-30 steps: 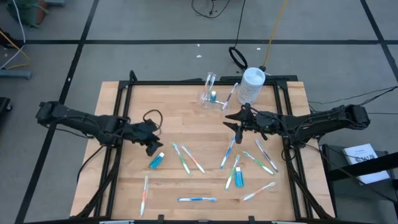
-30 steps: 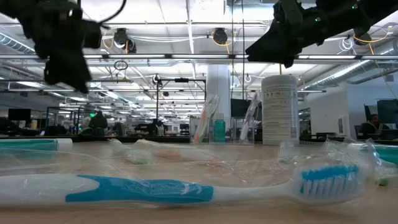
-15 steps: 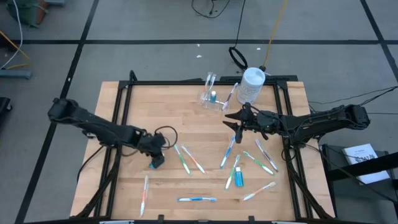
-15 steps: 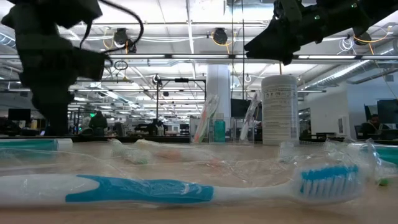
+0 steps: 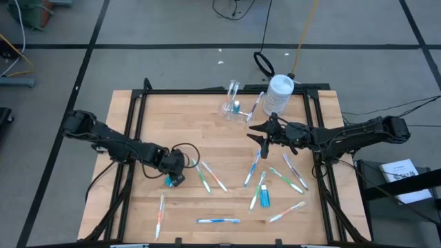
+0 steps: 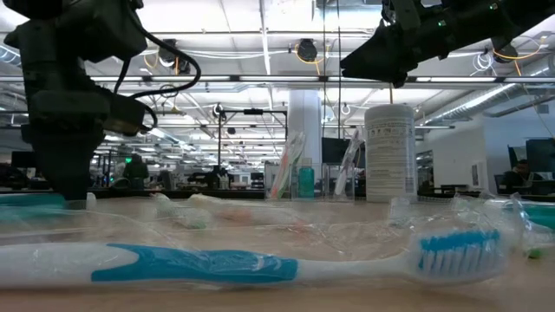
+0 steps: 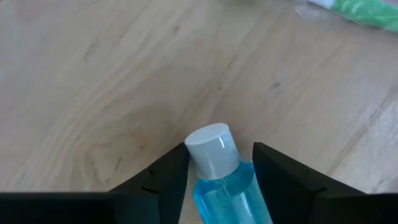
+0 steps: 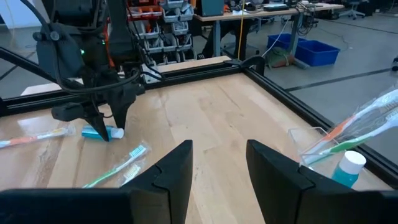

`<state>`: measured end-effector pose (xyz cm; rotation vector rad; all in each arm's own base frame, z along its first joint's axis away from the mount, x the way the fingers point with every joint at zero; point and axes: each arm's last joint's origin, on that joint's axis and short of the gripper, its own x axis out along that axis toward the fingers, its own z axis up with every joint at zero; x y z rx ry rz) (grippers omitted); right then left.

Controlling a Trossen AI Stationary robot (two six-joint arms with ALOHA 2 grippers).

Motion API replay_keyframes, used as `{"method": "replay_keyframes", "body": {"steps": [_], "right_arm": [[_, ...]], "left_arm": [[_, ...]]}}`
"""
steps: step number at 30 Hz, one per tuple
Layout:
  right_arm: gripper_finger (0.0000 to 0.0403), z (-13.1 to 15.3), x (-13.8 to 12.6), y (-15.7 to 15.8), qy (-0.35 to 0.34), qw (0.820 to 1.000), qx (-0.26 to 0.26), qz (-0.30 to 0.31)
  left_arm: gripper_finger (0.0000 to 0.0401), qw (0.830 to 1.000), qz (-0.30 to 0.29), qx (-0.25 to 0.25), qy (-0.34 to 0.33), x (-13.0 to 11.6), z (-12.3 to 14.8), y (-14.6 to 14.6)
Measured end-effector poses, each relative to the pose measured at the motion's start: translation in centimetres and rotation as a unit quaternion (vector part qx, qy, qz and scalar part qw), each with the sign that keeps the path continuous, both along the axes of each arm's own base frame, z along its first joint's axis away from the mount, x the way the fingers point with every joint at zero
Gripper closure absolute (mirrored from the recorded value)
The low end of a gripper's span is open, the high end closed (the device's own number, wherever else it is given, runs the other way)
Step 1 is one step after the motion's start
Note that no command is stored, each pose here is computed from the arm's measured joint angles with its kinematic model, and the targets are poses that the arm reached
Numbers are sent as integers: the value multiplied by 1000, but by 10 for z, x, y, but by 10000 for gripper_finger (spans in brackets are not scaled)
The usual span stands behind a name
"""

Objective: Pick & Place toothbrushing station
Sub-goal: Put the blue mouthwash into the transparent organizer

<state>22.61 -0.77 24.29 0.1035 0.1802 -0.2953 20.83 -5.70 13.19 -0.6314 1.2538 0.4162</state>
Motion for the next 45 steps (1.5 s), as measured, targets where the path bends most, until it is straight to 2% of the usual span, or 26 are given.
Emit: {"method": "replay_keyframes", "body": {"steps": [9, 17, 21, 23, 25, 28, 31, 33, 36, 41, 45], "right_arm": [[261, 0, 0, 0, 0, 1000, 0, 0], [261, 0, 0, 0, 0, 1000, 0, 0], [261, 2, 0, 0, -10, 1000, 0, 0], [261, 3, 1, 0, -17, 1000, 0, 0], [261, 4, 1, 0, -20, 1000, 1, 0], [261, 4, 1, 0, -19, 1000, 1, 0], [261, 4, 1, 0, -19, 1000, 1, 0], [261, 4, 1, 0, -19, 1000, 0, 0], [261, 4, 1, 0, -17, 1000, -8, 2], [261, 4, 1, 0, -15, 1000, -15, 2], [261, 4, 1, 0, -12, 1000, -27, 4]], "left_arm": [[303, 1000, 26, 10, 1, -1, -1, 1], [287, 998, 59, 16, -17, 7, 6, 0], [286, 987, 61, 87, -118, 32, 31, 0], [285, 974, 53, 132, -177, 46, 45, 0], [285, 951, 54, 177, -247, 60, 61, 2], [284, 899, 73, 239, -359, 79, 88, 8], [284, 846, 73, 290, -441, 92, 109, 20], [284, 811, 81, 315, -487, 98, 121, 28], [284, 773, 96, 349, -522, 106, 126, 42], [284, 745, 123, 389, -528, 125, 106, 69], [284, 733, 128, 407, -530, 139, 80, 96]]}}
